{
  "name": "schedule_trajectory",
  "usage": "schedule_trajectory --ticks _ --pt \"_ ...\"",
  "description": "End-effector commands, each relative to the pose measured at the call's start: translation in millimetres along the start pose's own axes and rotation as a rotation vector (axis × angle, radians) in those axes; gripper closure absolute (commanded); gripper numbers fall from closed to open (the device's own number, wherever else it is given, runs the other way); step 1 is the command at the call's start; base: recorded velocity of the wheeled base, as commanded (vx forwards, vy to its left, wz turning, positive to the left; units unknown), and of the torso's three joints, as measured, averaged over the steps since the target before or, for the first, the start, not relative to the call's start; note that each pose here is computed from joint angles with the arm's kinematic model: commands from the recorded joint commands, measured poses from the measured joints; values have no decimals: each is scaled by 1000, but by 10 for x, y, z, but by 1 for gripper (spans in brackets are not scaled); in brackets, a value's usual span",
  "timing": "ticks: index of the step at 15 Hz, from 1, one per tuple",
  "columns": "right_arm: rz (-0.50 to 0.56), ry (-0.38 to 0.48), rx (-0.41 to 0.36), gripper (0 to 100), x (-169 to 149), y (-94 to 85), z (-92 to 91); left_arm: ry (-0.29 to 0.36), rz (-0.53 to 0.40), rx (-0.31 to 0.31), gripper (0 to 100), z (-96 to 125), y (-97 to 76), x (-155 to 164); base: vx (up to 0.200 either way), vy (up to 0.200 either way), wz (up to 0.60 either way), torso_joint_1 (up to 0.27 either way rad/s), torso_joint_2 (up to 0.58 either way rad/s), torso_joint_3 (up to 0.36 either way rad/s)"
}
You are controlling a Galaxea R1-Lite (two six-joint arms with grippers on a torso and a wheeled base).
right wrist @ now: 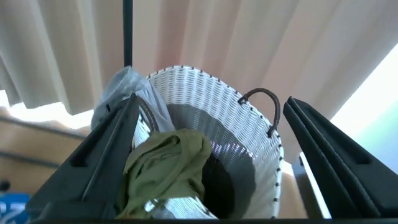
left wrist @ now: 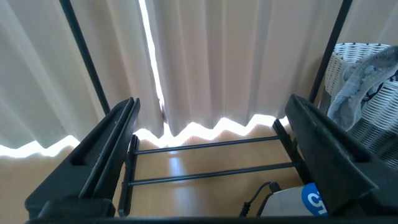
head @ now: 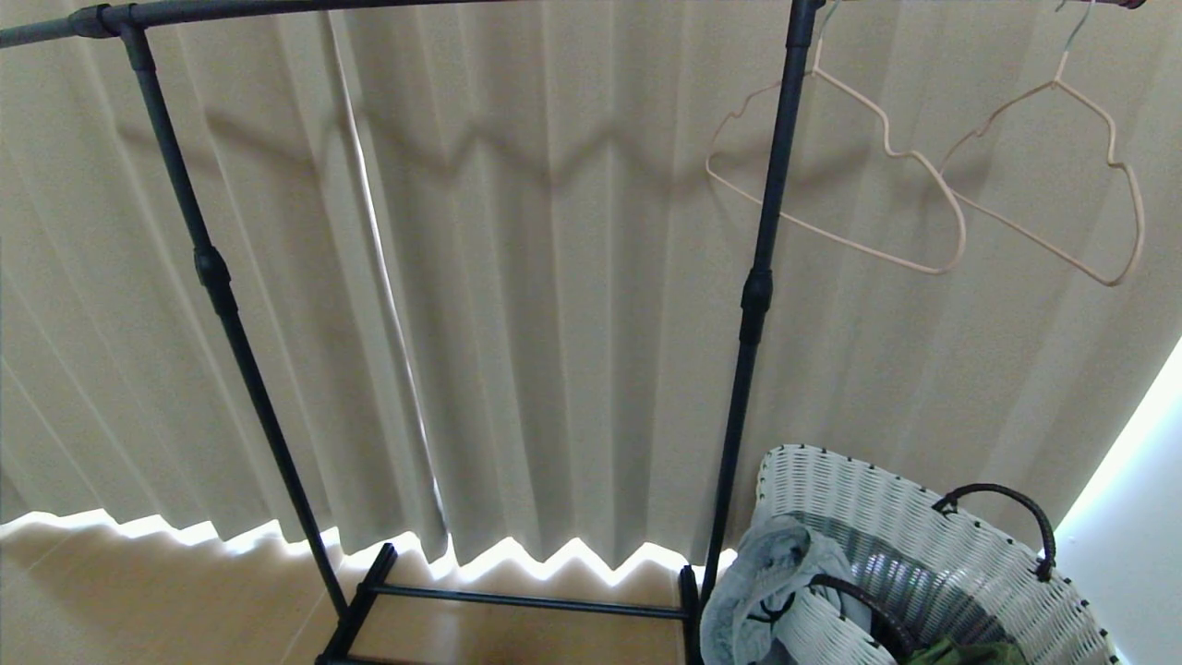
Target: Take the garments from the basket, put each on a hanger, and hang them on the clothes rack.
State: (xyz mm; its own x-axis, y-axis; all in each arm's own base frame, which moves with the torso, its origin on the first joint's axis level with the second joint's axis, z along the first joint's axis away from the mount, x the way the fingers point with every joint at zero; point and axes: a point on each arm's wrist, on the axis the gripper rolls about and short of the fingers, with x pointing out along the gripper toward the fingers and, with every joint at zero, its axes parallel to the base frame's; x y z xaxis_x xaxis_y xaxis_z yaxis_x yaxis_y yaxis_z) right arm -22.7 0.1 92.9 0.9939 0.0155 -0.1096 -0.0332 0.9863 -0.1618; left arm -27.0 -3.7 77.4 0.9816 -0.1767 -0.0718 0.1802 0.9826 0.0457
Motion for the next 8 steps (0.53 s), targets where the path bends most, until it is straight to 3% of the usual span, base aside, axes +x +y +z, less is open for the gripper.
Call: schedule_trajectory --ticks 1,3,8 --pt "52 195 -82 0 227 -49 272 -1 0 0 0 1 0 -1 0 0 0 0 0 0" --pt "57 315 -133 0 403 -68 360 -1 0 0 0 1 0 -1 0 0 0 0 0 0" --pt "54 651 -313 0 789 -79 265 1 0 0 0 -1 0 -1 0 0 0 0 0 0"
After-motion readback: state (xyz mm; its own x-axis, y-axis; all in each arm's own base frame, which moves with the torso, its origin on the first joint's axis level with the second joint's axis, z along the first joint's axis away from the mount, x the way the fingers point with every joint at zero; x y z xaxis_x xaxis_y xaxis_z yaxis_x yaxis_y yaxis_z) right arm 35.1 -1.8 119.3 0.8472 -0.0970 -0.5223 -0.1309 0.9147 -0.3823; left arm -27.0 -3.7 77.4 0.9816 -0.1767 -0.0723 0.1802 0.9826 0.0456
